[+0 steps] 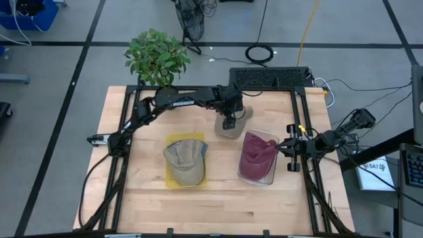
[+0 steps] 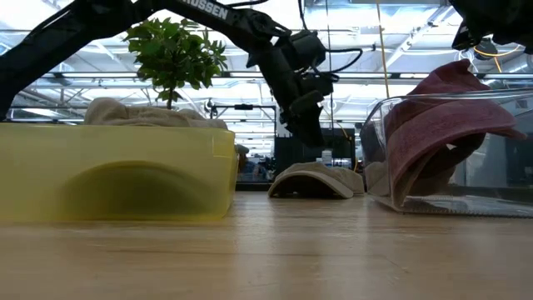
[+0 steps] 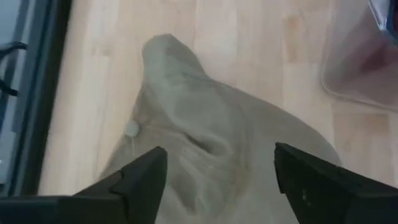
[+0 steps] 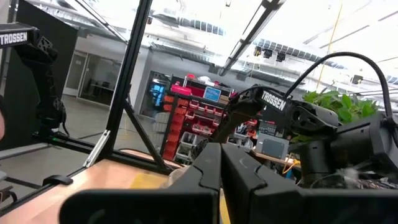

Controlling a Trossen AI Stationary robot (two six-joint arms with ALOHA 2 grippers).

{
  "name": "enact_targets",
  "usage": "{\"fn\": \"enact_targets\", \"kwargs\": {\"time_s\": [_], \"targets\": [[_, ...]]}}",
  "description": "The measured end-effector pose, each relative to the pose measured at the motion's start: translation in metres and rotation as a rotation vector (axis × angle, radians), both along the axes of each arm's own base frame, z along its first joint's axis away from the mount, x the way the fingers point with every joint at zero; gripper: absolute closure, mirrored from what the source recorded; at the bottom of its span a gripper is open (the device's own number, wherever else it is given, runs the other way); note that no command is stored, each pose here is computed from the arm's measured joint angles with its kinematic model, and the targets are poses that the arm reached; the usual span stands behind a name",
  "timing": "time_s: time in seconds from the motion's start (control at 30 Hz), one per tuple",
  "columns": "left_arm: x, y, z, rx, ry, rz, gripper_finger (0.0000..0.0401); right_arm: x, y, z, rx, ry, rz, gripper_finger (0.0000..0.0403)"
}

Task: Pick and place caps into container
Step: Put the brown cap into the yellow container

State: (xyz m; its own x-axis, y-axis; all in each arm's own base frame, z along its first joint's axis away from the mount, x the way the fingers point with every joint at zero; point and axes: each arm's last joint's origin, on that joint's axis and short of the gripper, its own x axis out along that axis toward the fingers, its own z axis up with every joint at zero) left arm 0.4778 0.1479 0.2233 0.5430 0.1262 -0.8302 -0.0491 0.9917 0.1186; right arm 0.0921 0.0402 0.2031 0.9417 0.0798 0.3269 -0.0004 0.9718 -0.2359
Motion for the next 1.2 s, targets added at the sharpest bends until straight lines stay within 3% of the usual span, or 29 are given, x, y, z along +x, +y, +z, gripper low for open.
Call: {"fn": "enact_targets", "kwargs": {"time_s": [0.17,0.43,0.83,0.97,1.13,1.2], "targets": [[-0.001,-0.002,-0.009,-0.013,0.050,-0.018,0.0086,0.000,0.000,0.000,-0.002,0.002,0.000,0.0403],[0.000,0.003,-0.032,-0.015,0.120,-0.012,0.0085,0.000,0.000,0.001,0.004,-0.005,0.000,0.0403],[0.001,0.001,-0.036,-0.001,0.141,-0.035,0.0133,0.000,0.000,0.000,0.003,-0.004,0.001,0.0403],[0.001,0.001,-0.039,0.003,0.146,-0.045,0.0191,0.000,0.000,0.000,0.003,-0.004,0.000,0.0403],[0.001,0.003,-0.040,0.009,0.152,-0.058,0.0349,0.000,0.000,0.000,0.003,-0.004,0.001,0.0403],[0.002,0.004,-0.040,0.014,0.135,-0.047,0.0383,0.000,0.000,0.000,0.003,-0.004,0.000,0.0403]]}}
